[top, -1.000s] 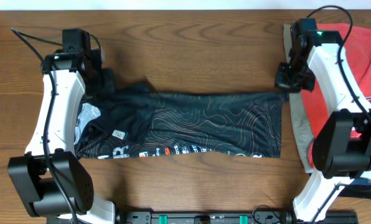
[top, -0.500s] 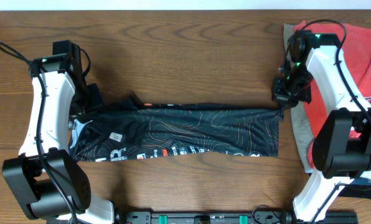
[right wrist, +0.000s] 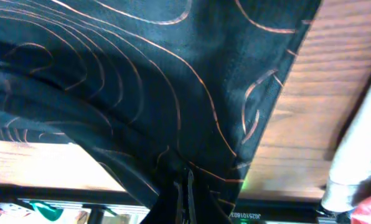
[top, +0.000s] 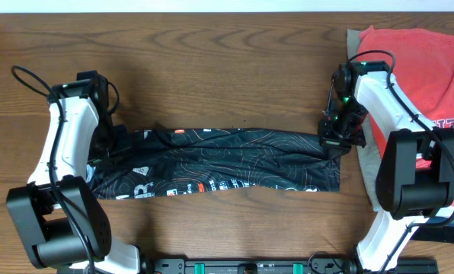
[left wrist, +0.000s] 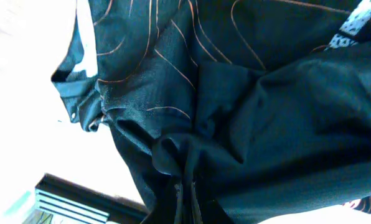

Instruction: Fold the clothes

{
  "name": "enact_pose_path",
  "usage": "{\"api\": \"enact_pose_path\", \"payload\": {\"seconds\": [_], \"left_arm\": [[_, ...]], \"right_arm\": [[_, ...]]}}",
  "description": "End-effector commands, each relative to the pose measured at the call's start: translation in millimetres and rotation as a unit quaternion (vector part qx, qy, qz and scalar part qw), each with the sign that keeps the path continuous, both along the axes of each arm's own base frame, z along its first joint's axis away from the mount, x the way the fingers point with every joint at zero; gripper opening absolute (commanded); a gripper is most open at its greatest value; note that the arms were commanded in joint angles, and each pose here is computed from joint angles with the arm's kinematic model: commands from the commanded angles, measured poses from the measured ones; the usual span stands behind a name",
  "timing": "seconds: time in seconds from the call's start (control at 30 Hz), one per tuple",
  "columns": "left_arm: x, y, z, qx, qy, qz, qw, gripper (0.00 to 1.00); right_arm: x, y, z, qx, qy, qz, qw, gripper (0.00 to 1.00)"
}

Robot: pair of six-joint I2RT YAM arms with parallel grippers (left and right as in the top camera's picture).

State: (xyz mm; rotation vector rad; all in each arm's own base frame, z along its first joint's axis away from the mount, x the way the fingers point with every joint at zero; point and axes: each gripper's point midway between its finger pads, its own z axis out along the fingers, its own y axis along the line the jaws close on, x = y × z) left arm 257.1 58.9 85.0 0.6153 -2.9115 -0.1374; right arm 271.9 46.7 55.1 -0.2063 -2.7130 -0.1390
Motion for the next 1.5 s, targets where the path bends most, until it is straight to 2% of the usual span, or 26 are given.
{"api": "enact_pose_path", "payload": {"seconds": [0.0,0.03,0.07,0.3,0.37,0.4,0.47,0.53,0.7,0.83,0.97,1.1,1.4,1.43,1.47], "left_arm": [[-10.7,3.4,-2.6,0.009,0.022,0.006,1.000,0.06],[-13.4,6.0,-1.7,0.017,0.028,0.005,0.999,0.06],[-15.4,9.6,-0.9,0.028,0.033,0.003,0.999,0.06],[-17.8,25.2,2.3,0.078,0.038,0.019,0.996,0.08],[-17.9,25.1,2.3,0.078,0.038,0.019,0.996,0.17],[-18.0,25.1,2.3,0.078,0.039,0.019,0.996,0.28],[-18.1,24.9,2.3,0.078,0.039,0.019,0.996,0.36],[-18.1,23.8,2.6,0.075,0.038,0.019,0.996,0.39],[-1.3,5.6,10.5,0.020,-0.002,0.031,0.999,0.39],[24.1,-28.8,16.9,-0.081,-0.070,0.006,0.994,0.40],[34.4,-46.1,15.3,-0.108,-0.091,-0.021,0.990,0.55],[36.5,-58.7,4.7,-0.109,-0.095,-0.043,0.988,0.63],[40.0,-95.7,-34.4,-0.112,-0.120,-0.109,0.980,0.66],[39.5,-98.4,-39.4,-0.112,-0.123,-0.114,0.979,0.65],[39.0,-100.3,-43.3,-0.112,-0.125,-0.117,0.979,0.59]], "right_arm": [[-11.0,-13.3,-0.1,-0.038,0.017,0.028,0.999,0.18],[-15.4,-20.9,-0.4,-0.057,0.025,0.031,0.998,0.27],[-18.5,-26.3,-1.3,-0.068,0.031,0.033,0.997,0.30],[-25.9,-41.4,-12.8,-0.081,0.040,0.009,0.996,0.27],[-25.0,-42.3,-14.6,-0.079,0.037,0.005,0.996,0.26],[-24.8,-41.7,-14.7,-0.077,0.037,0.004,0.996,0.26],[-23.9,-36.5,-15.2,-0.060,0.035,0.006,0.998,0.25],[-20.6,-23.7,-16.2,-0.015,0.025,0.018,0.999,0.25],[-8.3,-9.6,-20.0,0.026,-0.002,0.011,1.000,0.25],[-5.9,-6.5,-20.4,0.035,-0.008,0.009,0.999,0.29],[-6.0,-6.6,-20.4,0.035,-0.007,0.010,0.999,0.32],[-6.0,-6.6,-20.4,0.035,-0.007,0.009,0.999,0.33],[-6.3,-6.6,-20.3,0.036,-0.007,0.011,0.999,0.36],[-6.4,-6.6,-20.2,0.036,-0.007,0.011,0.999,0.36],[-6.9,-6.5,-20.0,0.036,-0.006,0.012,0.999,0.36]]}}
